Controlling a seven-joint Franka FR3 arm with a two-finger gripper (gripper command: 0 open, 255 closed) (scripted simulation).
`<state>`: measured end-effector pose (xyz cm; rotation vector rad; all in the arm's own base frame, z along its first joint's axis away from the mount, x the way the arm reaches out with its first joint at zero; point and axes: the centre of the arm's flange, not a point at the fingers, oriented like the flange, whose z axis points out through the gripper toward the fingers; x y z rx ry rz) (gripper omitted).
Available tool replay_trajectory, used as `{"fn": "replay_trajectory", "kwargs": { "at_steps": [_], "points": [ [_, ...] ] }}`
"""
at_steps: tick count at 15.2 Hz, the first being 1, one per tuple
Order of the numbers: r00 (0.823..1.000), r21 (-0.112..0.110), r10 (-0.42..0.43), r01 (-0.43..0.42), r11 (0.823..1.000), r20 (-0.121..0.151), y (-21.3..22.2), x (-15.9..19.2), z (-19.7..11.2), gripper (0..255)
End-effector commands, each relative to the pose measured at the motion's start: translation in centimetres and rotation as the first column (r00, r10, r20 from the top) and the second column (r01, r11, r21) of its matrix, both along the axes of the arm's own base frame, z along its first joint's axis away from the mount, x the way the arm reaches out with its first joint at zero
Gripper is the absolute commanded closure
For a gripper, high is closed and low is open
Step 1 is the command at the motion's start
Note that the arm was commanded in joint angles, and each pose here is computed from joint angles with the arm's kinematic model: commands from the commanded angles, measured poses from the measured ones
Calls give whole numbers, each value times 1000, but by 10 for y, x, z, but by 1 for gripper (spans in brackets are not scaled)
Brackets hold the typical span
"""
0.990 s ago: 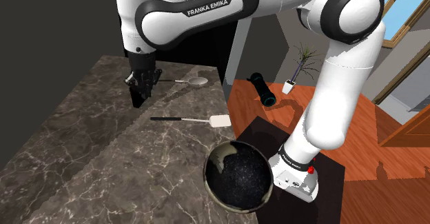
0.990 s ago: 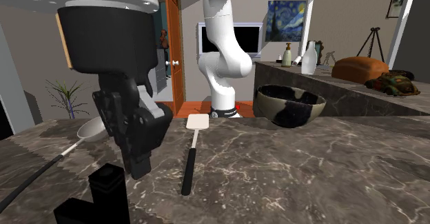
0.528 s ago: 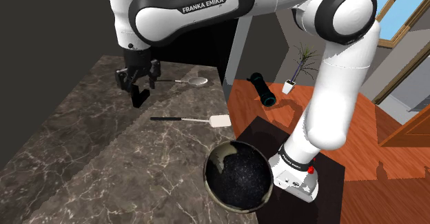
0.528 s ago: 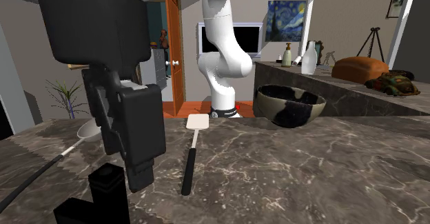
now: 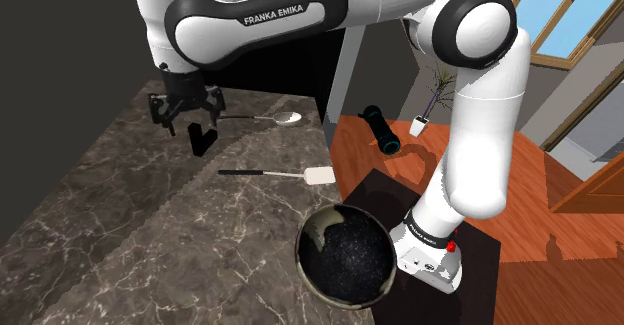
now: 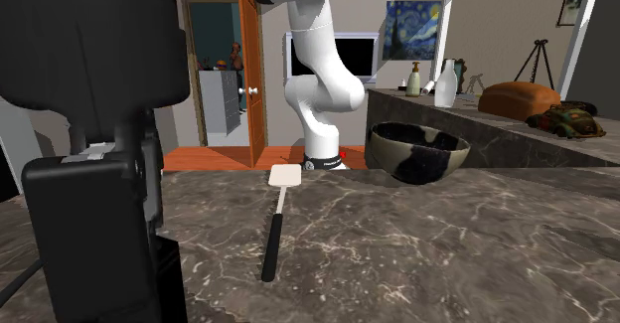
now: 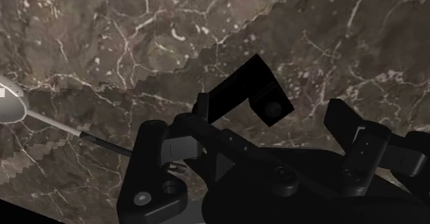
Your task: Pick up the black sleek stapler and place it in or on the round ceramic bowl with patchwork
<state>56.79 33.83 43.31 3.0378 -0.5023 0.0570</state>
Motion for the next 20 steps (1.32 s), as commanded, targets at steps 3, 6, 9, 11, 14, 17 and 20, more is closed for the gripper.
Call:
{"fn": "replay_trajectory", "kwargs": {
  "at_steps": [3, 6, 9, 11, 14, 17, 20],
  "points": [
    [1000, 0, -2, 2, 1000, 1, -1, 0, -18, 0],
    [1000, 0, -2, 2, 1000, 1, -1, 1, -18, 0],
    [1000, 0, -2, 2, 1000, 1, -1, 1, -18, 0],
    [1000, 0, -2, 2, 1000, 1, -1, 0, -18, 255],
    [1000, 0, -2, 2, 1000, 1, -1, 0, -18, 255],
    [1000, 0, -2, 2, 1000, 1, -1, 0, -18, 255],
    [1000, 0, -2, 2, 1000, 1, -1, 1, -18, 255]
  ]
}}
